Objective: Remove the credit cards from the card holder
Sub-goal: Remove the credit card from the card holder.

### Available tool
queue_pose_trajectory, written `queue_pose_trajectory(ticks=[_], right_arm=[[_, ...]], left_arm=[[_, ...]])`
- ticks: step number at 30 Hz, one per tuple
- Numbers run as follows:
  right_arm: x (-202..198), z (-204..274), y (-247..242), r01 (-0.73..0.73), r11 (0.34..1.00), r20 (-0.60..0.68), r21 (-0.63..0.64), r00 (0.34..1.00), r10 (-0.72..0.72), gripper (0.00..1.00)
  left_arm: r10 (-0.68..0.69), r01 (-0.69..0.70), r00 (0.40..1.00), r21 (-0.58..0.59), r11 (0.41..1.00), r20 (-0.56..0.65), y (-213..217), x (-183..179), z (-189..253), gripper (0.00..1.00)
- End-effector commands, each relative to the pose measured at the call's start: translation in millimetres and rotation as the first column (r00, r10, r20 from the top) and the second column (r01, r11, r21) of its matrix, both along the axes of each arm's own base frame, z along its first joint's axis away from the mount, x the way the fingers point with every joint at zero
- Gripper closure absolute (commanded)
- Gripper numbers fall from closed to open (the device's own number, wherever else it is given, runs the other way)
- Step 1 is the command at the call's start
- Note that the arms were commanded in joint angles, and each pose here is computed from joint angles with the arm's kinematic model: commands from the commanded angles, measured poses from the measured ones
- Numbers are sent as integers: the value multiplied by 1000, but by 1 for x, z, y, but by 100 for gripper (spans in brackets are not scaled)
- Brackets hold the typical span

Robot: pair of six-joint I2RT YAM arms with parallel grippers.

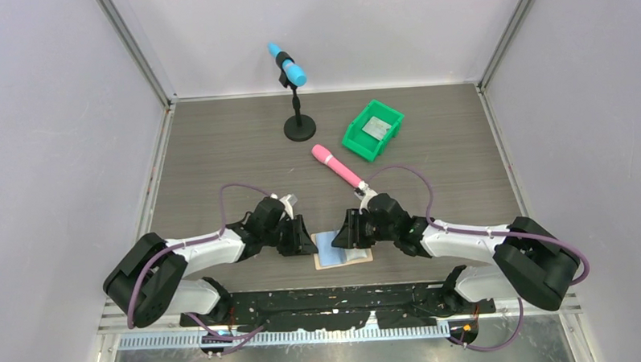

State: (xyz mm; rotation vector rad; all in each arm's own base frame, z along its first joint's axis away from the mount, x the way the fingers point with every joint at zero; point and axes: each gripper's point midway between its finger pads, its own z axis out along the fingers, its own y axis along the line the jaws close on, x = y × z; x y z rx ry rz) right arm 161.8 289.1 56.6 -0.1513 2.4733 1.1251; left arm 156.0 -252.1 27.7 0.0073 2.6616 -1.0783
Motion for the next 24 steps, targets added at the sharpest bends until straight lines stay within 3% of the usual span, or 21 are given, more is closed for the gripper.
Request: queue_pose_trajectory(ticks=[1,12,16,24], right_arm=[[2,28,16,-35,994,46,107,998,31,57],[1,28,17,-40,993,42,107,998,36,59],[-4,34,26,-81,985,42,153,996,76,46],[-3,33,26,-69,986,38,151,997,64,49]], left_arm=[[-4,4,1000,-3,1000,16,-2,1,2,64],[3,-3,1000,1,1000,20,1,0,3,64],[6,-6,1000,14,1000,25,4,0,3,63],[5,-6,999,23,1000,46,6,1,8,63]])
